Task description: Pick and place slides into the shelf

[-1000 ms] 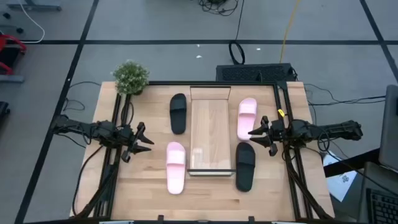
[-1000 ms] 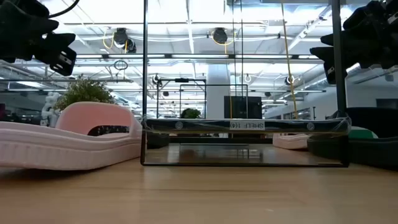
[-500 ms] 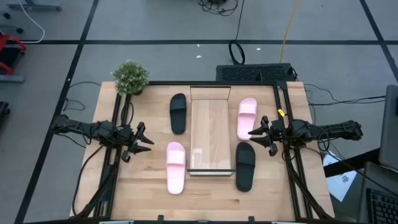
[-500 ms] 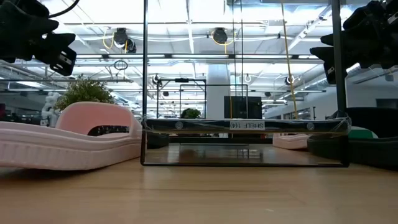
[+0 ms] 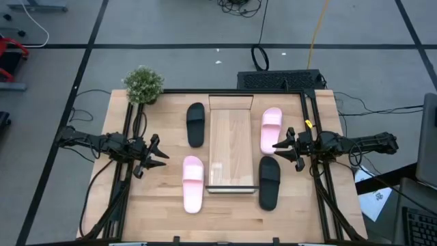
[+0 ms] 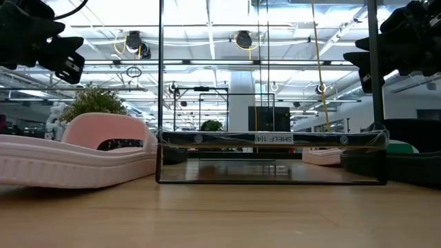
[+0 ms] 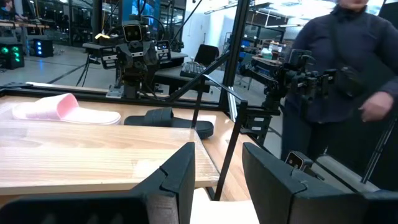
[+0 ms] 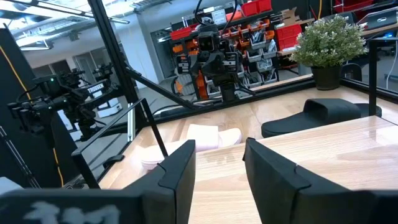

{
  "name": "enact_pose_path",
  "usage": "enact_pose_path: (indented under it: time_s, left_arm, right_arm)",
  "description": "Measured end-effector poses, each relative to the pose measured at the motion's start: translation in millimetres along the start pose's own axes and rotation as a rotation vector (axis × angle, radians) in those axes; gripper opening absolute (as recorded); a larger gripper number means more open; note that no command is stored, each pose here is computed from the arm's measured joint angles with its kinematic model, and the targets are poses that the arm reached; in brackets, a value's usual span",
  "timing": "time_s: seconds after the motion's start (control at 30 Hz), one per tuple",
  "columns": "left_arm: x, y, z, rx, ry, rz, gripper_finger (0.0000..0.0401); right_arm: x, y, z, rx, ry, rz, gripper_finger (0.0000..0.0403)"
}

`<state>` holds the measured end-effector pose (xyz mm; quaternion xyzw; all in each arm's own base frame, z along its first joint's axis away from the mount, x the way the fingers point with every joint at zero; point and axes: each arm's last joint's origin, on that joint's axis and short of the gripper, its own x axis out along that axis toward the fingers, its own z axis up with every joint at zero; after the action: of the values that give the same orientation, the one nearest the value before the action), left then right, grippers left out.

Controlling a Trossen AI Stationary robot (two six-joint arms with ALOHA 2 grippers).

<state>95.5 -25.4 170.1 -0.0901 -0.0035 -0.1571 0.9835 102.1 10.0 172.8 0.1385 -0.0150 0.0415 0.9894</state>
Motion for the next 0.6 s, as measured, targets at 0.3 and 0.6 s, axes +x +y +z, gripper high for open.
enact_pose_path:
  time_s: [0.3,0.6]
  left_arm:
    - [0.0,0.0,0.0,0.0,0.0,0.0,0.0129]
    - [0.0,0.0,0.0,0.0,0.0,0.0,0.0129]
  right_arm:
    - [0.0,0.3,1.2,0.0,-0.012,0.003,0.0128]
    - [-0.3,2.1,6.9,0.15,-0.069,0.03,0.0128]
